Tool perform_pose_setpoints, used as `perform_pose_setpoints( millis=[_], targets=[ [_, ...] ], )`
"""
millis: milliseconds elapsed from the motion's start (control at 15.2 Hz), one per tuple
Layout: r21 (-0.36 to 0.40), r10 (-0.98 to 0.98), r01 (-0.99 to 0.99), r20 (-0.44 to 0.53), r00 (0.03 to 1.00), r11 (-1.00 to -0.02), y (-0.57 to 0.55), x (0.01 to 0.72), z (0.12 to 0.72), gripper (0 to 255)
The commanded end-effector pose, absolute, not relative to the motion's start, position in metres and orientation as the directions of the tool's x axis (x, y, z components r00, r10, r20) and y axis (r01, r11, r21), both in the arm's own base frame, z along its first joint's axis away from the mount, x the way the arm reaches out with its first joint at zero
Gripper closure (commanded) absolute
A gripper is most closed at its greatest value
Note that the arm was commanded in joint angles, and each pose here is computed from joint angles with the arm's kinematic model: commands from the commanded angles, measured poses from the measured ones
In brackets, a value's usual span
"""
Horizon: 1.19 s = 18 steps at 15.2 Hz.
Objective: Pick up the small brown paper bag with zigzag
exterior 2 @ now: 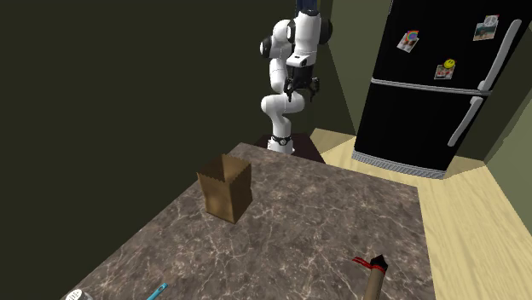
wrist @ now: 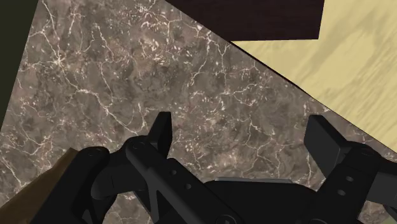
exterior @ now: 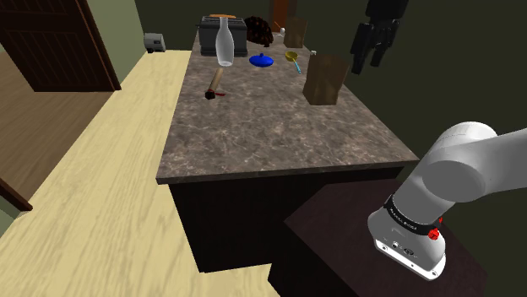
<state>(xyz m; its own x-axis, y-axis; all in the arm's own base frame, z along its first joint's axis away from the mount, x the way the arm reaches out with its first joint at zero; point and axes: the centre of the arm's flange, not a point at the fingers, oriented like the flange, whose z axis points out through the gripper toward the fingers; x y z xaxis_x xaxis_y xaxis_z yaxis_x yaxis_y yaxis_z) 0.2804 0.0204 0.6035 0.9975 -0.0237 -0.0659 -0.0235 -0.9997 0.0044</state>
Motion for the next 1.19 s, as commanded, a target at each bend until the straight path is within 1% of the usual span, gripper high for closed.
perform_pose_setpoints(
  millis=[0, 1122],
  targets=[
    [0.004, -0.024, -0.023, -0.066, 0.998, -1.0, 0.02, 0.28, 0.603, 0],
    [0.019, 0.008, 0.009, -0.058, 0.998, -1.0, -0.123, 0.438, 0.541, 0]
  ],
)
